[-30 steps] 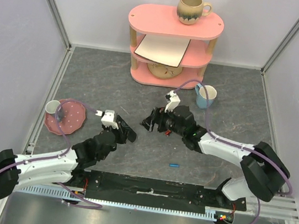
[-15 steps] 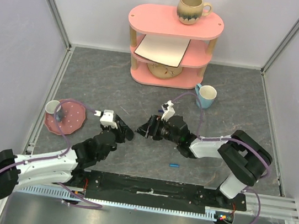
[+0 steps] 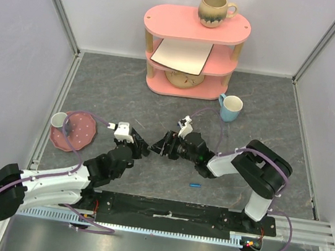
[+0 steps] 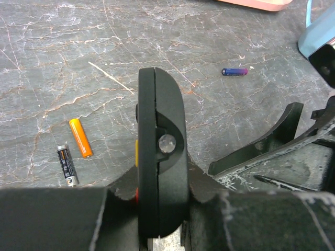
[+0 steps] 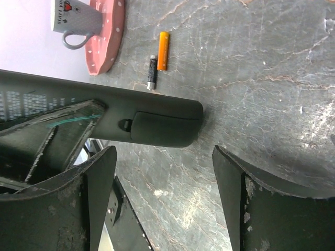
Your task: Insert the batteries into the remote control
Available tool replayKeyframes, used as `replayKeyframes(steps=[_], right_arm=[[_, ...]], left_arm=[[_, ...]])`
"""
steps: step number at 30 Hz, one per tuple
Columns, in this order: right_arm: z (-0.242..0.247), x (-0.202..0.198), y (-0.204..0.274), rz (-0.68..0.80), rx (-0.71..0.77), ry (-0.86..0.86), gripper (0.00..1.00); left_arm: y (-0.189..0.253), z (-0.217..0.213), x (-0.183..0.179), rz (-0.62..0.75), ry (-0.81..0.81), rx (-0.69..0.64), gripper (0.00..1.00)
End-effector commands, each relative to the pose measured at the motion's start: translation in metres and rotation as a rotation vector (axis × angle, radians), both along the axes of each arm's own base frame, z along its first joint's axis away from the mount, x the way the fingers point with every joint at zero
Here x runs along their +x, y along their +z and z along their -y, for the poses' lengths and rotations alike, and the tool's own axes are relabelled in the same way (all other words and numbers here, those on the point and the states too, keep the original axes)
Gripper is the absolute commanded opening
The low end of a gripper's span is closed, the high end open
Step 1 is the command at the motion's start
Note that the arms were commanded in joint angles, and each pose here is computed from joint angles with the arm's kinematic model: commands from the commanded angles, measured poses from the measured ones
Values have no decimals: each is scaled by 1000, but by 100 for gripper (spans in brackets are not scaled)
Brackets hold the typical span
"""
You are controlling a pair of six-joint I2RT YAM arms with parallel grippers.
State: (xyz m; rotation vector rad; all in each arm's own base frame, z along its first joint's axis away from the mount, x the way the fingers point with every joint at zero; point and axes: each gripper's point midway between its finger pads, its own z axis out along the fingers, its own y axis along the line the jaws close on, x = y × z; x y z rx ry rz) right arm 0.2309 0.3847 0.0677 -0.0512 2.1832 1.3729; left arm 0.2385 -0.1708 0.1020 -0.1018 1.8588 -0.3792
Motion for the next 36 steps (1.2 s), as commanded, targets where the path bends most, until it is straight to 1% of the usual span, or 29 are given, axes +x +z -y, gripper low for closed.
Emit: replayKeyframes(steps=[1, 6, 11, 36], right_arm=[[-15, 3, 9, 19, 45, 14, 81], [-22, 3, 11, 15, 78, 21, 81], [-25, 5, 17, 9, 118, 11, 84], [-25, 11, -9, -56, 76, -20, 82]], left_arm=[[-5, -6, 0, -2, 18, 57, 2], [-7, -6, -2, -5, 16, 60, 2], [-8, -6, -4, -10, 15, 63, 2], [-9, -8, -8, -10, 19, 55, 2]])
